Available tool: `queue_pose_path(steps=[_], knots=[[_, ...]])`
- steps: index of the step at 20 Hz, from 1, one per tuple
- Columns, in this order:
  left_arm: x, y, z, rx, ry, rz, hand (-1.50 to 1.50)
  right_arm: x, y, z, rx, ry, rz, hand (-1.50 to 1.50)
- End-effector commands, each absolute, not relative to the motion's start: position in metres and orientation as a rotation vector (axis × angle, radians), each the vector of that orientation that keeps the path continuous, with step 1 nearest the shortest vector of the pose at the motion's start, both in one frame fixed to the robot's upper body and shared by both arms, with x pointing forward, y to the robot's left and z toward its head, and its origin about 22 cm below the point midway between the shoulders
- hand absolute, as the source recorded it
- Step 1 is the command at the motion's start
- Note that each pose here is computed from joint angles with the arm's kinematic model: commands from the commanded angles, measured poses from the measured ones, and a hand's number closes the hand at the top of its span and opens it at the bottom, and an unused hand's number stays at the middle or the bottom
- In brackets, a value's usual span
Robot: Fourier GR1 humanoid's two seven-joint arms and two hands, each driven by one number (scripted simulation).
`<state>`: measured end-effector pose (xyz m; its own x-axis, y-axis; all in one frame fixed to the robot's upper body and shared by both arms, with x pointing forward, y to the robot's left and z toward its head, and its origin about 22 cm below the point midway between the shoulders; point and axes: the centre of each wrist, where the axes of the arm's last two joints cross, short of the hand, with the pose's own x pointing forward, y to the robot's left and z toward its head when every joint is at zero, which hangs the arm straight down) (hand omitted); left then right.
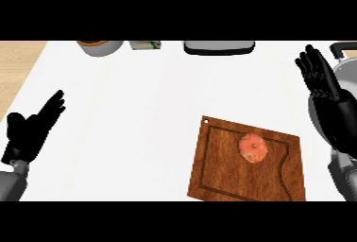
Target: Pick the squash from the cutting board and place it in the pot
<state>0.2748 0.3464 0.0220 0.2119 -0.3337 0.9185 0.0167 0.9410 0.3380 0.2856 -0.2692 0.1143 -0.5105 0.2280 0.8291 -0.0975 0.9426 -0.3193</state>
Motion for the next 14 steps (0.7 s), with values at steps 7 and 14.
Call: queue_pose_path(steps=[7, 14], knots=[[0.297, 0.315, 0.071, 0.227, -1.596, -0.045, 0.0, 0.291, -0.372, 0.116, -0.572, -1.848, 0.835, 1.5], [0.293, 0.278, 0.088, 0.19, -1.605, 0.065, 0.0, 0.272, -0.375, -0.021, -0.362, -2.031, 0.294, -1.5]])
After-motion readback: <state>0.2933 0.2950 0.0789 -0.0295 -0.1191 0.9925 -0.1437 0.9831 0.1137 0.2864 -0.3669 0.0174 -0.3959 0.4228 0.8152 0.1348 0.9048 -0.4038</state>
